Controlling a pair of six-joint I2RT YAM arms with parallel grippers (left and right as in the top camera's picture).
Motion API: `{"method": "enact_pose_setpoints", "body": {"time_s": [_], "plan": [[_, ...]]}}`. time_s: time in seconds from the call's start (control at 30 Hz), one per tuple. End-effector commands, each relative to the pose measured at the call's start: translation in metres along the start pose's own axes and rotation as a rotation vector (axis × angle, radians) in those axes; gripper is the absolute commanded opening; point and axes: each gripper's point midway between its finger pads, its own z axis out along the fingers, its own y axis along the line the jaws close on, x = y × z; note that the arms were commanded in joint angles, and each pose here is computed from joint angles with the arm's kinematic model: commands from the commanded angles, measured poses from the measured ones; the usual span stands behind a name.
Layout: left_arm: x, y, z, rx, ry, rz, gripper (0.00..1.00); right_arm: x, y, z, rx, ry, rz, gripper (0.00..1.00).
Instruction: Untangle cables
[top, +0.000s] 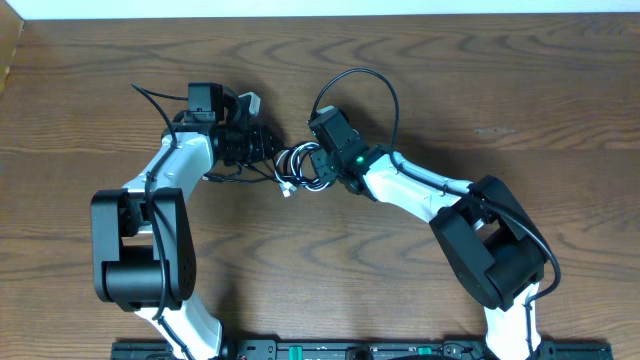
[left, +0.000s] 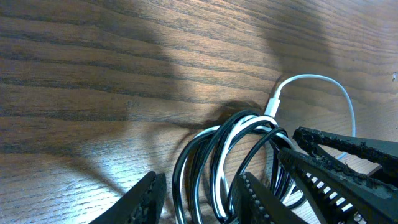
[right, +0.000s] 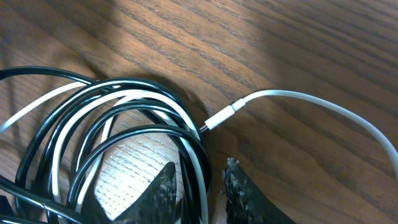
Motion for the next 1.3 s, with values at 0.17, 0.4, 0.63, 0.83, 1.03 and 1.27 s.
{"method": "enact_pose_setpoints", "body": {"time_s": [0.17,0.4,0.63,0.83,1.03,1.27], "plan": [[-0.0041,-0.0023,-0.0061,-0.003,-0.019,0.021,0.43,0.0046,0.0002,0.0029,0.011,0.009,-0.005,0.23],[-0.0042,-0.0023,-0.0061,-0.003,-0.02,0.021,0.43,0.0046,0.0001,0.0029,0.011,0.008,-0.005,0.23],[-0.0041,-0.0027,-0.0059,-0.003,-0.019,0.018,0.43,0.0046,0.0001,0.0029,0.011,0.008,-0.005,0.5],[-0.004,-0.0026,-0.0059,-0.003,-0.019,0.018,0.45,0.0045,0.0001,0.0029,0.011,0.008,-0.005,0.53],[-0.004,-0.0027,-0.0059,-0.002,-0.019,0.015,0.45,0.0035,0.0005,0.0029,0.01,0.004,-0.004,0.49],[-0.004,-0.0026,-0.0059,-0.003,-0.019,0.015,0.59,0.0039,0.0012,0.0029,0.009,0.005,-0.006,0.49]]}}
